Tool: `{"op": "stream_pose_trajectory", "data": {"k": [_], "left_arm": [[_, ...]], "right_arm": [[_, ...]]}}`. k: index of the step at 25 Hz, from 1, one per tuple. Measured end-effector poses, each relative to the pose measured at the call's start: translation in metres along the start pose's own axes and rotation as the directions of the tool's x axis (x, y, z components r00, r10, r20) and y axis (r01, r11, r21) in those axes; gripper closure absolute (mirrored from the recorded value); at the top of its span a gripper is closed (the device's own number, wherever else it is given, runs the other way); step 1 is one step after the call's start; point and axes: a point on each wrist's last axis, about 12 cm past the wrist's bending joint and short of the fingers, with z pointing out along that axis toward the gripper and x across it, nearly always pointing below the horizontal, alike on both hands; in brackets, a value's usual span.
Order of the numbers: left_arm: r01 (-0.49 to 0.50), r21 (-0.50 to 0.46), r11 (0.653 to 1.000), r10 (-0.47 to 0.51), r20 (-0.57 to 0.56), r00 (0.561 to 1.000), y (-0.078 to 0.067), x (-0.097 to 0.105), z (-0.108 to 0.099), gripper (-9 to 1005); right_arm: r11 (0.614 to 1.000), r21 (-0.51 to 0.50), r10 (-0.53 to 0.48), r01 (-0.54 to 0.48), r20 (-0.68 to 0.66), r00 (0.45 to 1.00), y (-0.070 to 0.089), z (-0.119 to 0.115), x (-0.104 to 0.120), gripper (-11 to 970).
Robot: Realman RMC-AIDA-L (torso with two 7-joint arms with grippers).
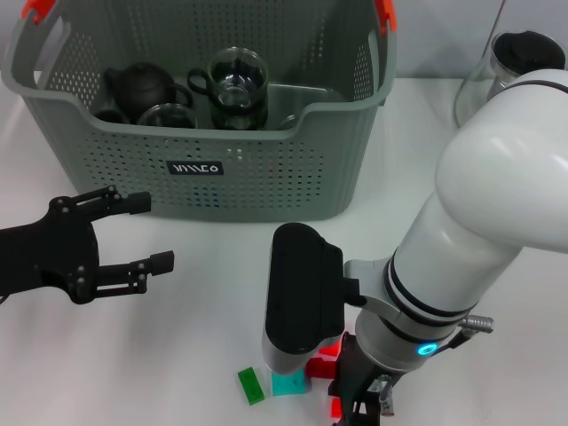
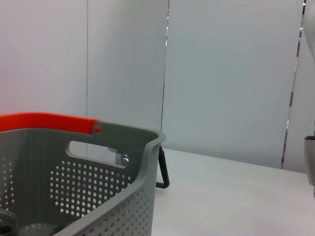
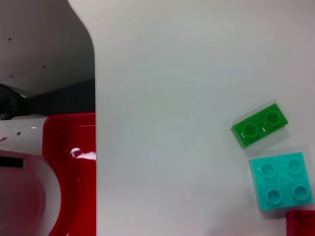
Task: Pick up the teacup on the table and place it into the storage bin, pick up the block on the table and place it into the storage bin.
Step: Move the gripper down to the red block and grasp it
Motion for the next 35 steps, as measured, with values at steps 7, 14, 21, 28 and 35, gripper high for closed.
{"op": "stream_pose_trajectory", "data": {"k": [7,14,21,28,35], "left_arm": [[0.0,0.001,1.0,0.0,0.0,1.0,0.0001,-0.0002,0.0002,155],[-0.002,-0.003,1.0,0.002,-0.003,1.0,0.0011,-0.0003,0.0006,155],[0.005,-0.003,1.0,-0.005,-0.003,1.0,0.0015,0.0009,0.002,155],[0.004,-0.003,1.0,-0.004,-0.004,1.0,0.0017,0.0008,0.0022,155],[0.006,-0.005,1.0,-0.006,-0.004,1.0,0.001,0.0017,0.0013,155]], "right_arm": [[1.0,0.01,-0.003,0.003,0.001,1.0,-0.0017,0.0006,-0.0012,493],[1.0,0.012,-0.005,0.005,-0.003,1.0,-0.0021,0.0009,-0.0014,512],[1.0,0.013,-0.007,0.007,-0.005,1.0,-0.0021,0.0008,-0.0015,531],[1.0,0.01,-0.015,0.015,-0.016,1.0,-0.0004,0.0031,-0.0007,550],[1.0,0.011,-0.025,0.025,-0.016,1.0,0.0016,0.0027,-0.0026,600]]}}
